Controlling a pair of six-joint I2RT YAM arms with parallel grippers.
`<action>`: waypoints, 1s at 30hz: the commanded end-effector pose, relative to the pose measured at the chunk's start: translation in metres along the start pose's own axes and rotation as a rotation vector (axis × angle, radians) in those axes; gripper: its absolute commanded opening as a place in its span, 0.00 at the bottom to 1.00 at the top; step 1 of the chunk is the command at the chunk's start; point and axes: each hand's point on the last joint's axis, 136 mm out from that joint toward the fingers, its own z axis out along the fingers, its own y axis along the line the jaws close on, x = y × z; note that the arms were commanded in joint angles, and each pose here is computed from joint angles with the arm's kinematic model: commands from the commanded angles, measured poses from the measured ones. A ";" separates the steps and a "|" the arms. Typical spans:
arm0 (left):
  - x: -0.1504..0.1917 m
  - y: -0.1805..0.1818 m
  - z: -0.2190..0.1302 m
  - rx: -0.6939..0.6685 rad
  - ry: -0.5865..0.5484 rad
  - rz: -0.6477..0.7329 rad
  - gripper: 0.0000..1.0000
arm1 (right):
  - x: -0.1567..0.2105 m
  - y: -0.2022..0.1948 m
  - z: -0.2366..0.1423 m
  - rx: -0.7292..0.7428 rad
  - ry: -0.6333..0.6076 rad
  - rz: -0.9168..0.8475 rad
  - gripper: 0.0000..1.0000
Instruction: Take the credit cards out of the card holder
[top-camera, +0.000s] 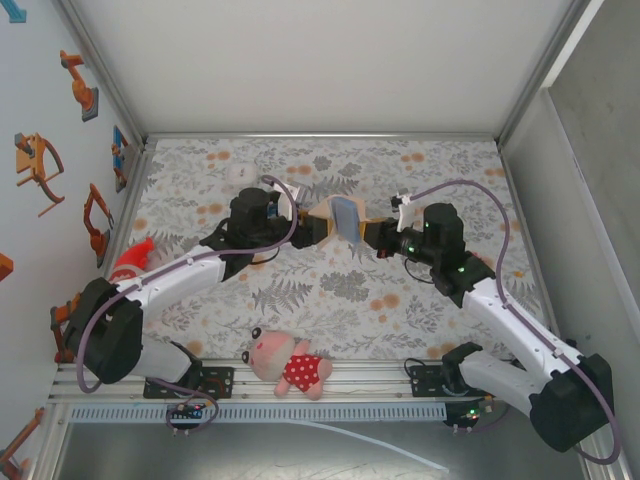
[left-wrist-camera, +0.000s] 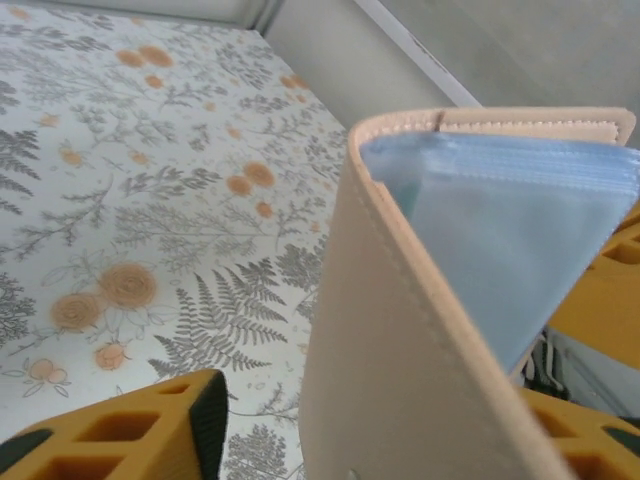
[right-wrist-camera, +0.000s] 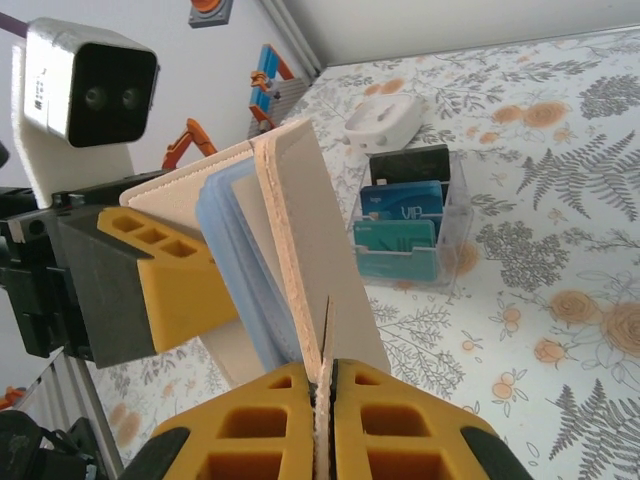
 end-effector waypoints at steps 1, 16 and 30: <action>-0.011 0.003 0.003 -0.045 -0.020 0.015 0.38 | -0.027 0.013 -0.008 -0.004 -0.069 -0.027 0.00; -0.009 0.002 0.018 -0.032 -0.005 0.002 0.09 | -0.025 0.021 0.002 0.042 -0.022 -0.022 0.00; -0.005 -0.020 0.015 0.098 -0.002 -0.006 0.40 | -0.031 0.004 -0.008 0.163 -0.061 -0.005 0.00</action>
